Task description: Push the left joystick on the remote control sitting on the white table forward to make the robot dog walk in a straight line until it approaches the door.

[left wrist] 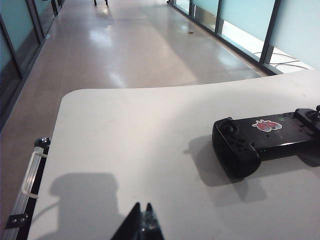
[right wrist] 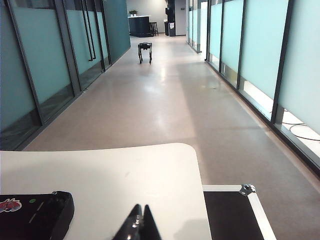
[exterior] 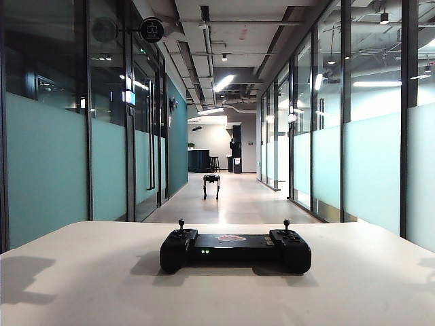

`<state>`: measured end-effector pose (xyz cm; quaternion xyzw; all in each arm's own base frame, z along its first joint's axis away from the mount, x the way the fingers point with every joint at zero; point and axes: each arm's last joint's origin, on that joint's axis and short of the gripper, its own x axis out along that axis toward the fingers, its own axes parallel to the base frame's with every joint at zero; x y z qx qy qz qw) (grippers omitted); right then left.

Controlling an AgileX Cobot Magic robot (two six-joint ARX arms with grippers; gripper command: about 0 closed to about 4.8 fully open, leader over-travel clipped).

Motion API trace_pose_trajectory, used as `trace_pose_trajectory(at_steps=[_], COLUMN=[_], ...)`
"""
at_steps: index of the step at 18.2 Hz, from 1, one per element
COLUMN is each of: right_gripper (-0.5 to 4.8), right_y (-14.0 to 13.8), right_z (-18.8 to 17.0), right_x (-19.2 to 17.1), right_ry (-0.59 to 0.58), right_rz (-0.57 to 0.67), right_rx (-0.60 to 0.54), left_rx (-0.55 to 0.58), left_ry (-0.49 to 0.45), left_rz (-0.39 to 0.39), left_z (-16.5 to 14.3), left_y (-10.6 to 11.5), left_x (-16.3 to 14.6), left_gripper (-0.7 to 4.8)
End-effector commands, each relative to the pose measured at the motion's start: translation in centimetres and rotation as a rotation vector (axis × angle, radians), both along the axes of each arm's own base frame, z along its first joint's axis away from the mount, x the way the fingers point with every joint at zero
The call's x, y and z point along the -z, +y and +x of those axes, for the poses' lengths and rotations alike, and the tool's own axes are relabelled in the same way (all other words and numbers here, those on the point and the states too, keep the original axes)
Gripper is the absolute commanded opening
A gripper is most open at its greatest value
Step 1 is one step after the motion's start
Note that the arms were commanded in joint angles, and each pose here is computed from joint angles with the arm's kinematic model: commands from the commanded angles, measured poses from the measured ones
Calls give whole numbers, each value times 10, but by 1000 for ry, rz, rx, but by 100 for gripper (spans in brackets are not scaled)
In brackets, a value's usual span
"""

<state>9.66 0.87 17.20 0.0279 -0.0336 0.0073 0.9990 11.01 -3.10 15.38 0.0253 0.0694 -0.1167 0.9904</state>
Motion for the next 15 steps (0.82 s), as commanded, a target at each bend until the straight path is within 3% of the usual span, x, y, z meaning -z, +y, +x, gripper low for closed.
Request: trace_pose_trajectory(at_steps=[1,5,11,15], right_gripper=[3,3,3,3], right_y=[0,0,0,0], right_z=[0,0,0,0], right_x=[1,1,2,2], right_ry=[-9,-9,-7,-6], right_rz=[5,5,5,5], right_rx=[2,2,2,2], left_rx=[0,-1,-29,-84], left_ry=[-10,-14,-234,-267], left_rz=[-3,-4,-58,-50], left_z=[0,0,-10,-14], left_y=[0,0,12,20], left_x=[-2,-2,-22,-24], left_gripper=[-5,-5,-5,-4])
